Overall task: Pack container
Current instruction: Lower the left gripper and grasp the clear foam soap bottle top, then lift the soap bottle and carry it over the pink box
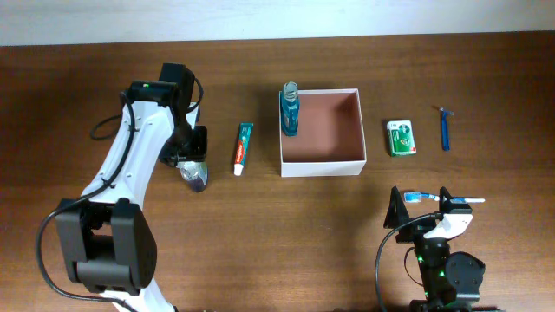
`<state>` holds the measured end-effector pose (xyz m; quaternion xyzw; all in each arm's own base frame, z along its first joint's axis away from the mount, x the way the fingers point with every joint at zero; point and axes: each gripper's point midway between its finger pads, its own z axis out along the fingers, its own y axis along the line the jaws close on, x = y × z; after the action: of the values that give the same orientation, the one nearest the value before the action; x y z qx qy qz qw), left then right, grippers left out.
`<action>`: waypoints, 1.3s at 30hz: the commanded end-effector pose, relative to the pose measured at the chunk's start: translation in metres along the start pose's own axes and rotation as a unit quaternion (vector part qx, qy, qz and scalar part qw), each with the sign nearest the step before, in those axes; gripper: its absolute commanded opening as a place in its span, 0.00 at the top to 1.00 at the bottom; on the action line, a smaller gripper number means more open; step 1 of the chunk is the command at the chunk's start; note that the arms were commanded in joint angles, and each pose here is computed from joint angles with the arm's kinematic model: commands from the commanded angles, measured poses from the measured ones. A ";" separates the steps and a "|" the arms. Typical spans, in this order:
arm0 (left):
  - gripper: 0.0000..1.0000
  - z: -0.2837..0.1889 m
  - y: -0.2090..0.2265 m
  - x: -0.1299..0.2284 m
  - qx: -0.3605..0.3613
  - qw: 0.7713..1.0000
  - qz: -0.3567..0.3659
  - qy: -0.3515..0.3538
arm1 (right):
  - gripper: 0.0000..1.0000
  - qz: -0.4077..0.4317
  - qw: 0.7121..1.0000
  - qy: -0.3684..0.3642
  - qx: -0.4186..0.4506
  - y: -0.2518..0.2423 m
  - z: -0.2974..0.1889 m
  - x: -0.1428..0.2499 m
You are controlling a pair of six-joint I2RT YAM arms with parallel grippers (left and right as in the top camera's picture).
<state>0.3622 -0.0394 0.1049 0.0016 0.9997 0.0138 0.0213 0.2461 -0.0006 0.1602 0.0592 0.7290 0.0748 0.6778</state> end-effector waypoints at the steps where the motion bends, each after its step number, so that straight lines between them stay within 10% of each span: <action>1: 0.83 -0.012 0.000 -0.007 0.007 1.000 -0.003 -0.015 | 0.01 0.002 1.000 -0.001 0.000 0.000 0.000 0.002; 24: 0.93 -0.202 -0.026 -0.092 0.084 0.957 -0.001 -0.279 | 0.01 0.002 1.000 -0.001 0.000 0.000 0.000 0.002; 39: 0.93 -0.236 -0.083 -0.102 0.114 0.931 0.055 -0.343 | 0.01 0.002 1.000 -0.001 0.000 0.000 0.000 0.002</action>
<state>0.4522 -0.1183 0.3224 0.0600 0.9372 -0.0838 0.3331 0.2461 -0.0006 0.1602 0.0591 0.7290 0.0746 0.6778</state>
